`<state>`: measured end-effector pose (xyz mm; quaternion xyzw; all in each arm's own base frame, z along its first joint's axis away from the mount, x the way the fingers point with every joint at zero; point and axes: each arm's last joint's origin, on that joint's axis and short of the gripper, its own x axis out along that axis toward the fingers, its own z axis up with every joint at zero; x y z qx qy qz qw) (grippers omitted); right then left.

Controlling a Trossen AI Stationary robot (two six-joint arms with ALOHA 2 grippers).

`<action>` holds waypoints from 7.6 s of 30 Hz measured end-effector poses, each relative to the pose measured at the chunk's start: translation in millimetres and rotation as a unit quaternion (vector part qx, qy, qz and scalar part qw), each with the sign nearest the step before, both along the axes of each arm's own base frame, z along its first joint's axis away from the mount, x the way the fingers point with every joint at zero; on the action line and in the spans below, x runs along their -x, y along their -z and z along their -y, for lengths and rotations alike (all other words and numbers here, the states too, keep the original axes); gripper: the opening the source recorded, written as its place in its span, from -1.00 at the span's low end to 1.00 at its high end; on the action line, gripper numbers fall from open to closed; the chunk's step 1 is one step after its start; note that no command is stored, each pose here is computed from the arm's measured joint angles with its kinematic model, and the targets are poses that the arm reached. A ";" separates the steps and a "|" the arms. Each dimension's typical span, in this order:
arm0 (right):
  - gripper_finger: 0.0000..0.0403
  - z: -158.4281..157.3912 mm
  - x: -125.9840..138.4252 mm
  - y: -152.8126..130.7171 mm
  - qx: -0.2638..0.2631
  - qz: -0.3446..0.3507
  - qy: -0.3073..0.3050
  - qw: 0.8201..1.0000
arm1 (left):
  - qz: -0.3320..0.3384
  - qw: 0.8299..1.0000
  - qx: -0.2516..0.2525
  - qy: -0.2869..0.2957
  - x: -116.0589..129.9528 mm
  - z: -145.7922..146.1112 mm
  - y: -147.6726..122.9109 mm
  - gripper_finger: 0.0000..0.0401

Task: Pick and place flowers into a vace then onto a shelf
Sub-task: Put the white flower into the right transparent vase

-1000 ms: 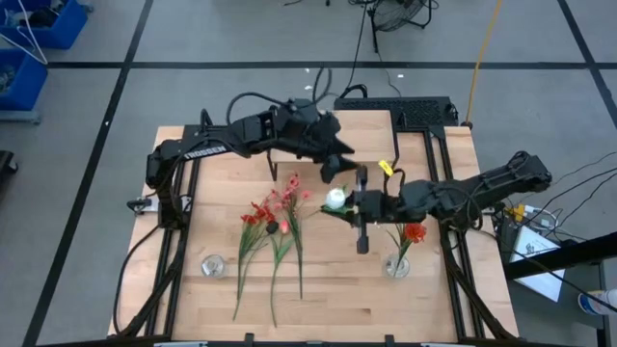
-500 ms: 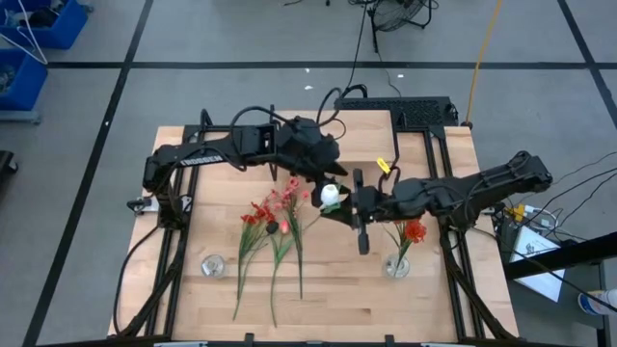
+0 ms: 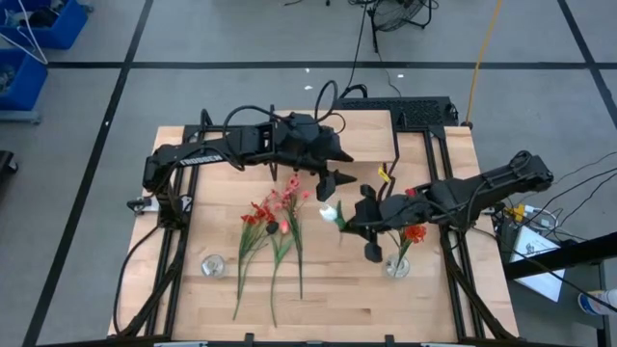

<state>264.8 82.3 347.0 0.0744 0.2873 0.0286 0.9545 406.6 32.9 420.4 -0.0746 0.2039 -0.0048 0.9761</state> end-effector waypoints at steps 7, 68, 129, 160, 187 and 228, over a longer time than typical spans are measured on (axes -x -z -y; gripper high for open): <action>-1.00 2.1 14.5 7.0 -0.063 -0.085 0.003 0.994 | -0.012 1.000 -0.004 0.002 1.0 0.1 2.1 0.36; -1.00 -0.3 48.7 46.7 -0.109 -0.268 0.101 0.952 | 0.012 0.999 0.036 -0.029 -18.0 -5.6 54.2 0.36; -1.00 -52.1 77.6 75.2 -0.089 -0.097 0.187 0.973 | 0.060 0.996 0.039 -0.053 -18.4 -25.8 45.2 0.36; -1.00 -70.9 100.1 117.2 -0.071 -0.082 0.159 0.981 | 0.092 0.993 0.037 -0.057 -19.5 -29.8 39.0 0.36; -0.40 -68.5 106.2 117.2 -0.078 -0.092 0.078 0.990 | 0.096 0.993 0.037 -0.057 -19.6 -29.8 38.2 0.36; -0.29 -35.8 111.4 72.3 -0.172 -0.005 0.063 0.983 | 0.097 0.993 0.037 -0.057 -19.6 -29.8 38.2 0.36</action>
